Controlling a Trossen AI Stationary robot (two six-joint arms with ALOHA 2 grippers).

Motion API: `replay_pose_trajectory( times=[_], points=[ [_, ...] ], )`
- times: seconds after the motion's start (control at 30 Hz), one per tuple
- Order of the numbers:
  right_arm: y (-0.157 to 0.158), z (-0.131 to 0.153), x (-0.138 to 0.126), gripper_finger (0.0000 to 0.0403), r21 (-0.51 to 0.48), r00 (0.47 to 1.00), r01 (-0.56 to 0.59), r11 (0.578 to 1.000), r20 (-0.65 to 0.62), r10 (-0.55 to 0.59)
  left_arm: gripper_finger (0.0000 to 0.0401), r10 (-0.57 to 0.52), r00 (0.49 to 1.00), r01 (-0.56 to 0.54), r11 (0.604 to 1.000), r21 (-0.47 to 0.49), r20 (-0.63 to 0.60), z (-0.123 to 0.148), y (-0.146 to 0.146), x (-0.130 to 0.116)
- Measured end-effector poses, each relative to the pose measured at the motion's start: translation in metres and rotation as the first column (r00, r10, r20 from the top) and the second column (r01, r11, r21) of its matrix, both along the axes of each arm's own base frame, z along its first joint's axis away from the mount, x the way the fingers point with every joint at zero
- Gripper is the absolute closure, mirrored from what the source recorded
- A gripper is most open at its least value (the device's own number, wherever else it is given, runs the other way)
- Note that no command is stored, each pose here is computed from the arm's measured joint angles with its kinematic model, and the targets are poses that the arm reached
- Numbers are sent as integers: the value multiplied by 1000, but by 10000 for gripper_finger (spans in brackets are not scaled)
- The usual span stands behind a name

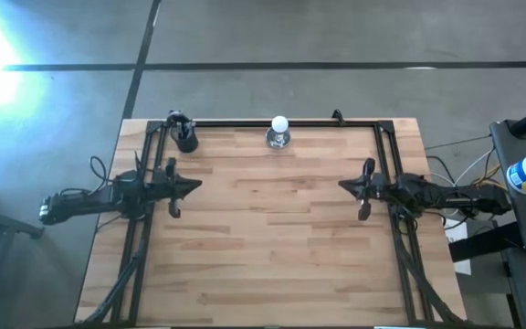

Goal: Put items in baskets/containers
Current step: Return to Home Position

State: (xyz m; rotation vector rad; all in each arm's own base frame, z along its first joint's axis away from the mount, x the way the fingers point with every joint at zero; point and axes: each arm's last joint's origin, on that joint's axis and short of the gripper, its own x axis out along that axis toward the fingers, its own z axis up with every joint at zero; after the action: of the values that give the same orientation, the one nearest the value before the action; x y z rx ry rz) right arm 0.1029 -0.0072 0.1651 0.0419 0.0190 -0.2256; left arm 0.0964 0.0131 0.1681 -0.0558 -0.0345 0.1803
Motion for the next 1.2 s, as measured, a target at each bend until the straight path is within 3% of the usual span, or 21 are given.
replay_pose_trajectory(
  times=[0.3, 0.47, 0.77, 1.2],
  points=[
    [1, 7, -7, 394, -44, 996, -38, 998, 73, 41, 401, 17, 1000, -17, 1000, -24, -4, -1, 1, 0],
    [-2, 4, -5, 394, -39, 998, 45, 998, 47, -44, 401, 48, 999, -48, 999, -21, -7, -1, 2, 0],
    [-3, 3, -4, 394, -50, 998, 47, 998, 31, -46, 401, 50, 999, -52, 994, -92, -22, -3, 2, 2],
    [-3, 3, -4, 394, -47, 998, 49, 998, 29, -47, 401, 74, 997, -74, 993, -95, -13, -2, 3, 2]
  ],
)
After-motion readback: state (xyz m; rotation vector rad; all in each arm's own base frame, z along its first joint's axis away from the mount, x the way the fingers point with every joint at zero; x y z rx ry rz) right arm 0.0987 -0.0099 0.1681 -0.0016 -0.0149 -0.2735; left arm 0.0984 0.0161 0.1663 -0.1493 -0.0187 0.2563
